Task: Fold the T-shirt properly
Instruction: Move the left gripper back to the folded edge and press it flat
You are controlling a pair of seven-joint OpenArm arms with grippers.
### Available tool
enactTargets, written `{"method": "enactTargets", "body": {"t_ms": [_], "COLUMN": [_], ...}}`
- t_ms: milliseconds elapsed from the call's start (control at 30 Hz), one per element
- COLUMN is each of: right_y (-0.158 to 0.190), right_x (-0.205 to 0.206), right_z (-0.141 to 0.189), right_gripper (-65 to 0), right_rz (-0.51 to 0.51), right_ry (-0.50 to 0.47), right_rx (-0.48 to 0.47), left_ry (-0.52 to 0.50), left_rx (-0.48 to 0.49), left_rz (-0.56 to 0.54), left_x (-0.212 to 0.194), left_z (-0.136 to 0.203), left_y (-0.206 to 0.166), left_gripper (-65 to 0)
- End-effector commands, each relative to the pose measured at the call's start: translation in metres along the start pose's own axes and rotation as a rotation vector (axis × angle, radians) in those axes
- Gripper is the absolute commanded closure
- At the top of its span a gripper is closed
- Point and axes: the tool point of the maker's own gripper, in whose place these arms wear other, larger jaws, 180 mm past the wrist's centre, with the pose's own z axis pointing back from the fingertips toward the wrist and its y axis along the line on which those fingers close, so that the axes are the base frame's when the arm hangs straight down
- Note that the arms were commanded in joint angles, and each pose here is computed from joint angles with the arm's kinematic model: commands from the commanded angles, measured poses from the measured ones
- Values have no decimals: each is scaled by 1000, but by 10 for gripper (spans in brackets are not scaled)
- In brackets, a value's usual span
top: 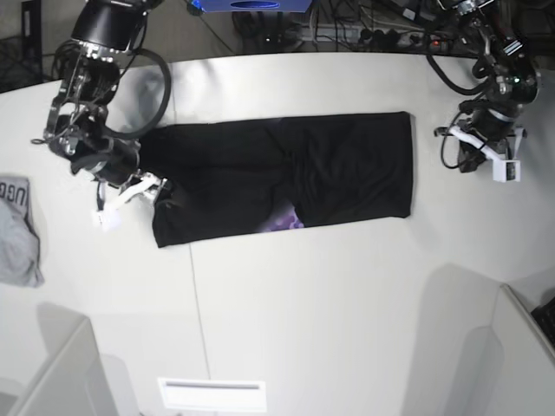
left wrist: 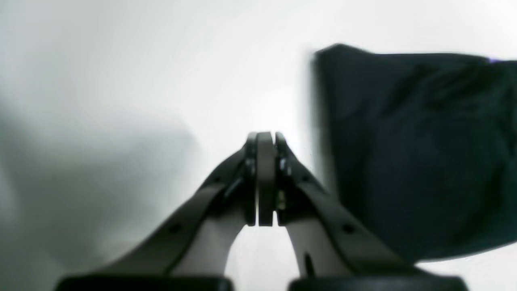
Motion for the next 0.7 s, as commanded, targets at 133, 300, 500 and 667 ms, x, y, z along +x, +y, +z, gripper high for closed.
{"method": "enactTargets", "body": {"t_ms": [133,300,500,667], "right_y": [-23,-52,-67,-68], "right_x": [40,49,37,20], "right_z": [3,-2,-16,-24], "right_gripper": [-381,-381,-381,-381], "right_rz": [-11,-57,30,32], "right_ry": [-39,-30,16,50], "right_rx": [-17,-62,-118,-114], "left_ry": [2,-28,-23,-17], "left_rx": [149,180,172,141], "left_rz": [-23,-1,21,12], "left_x": [-5,-20,-36,-37], "left_z": [39,51,52,45], "left_y": [71,95,99,90], "left_gripper": [0,0,0,0]}}
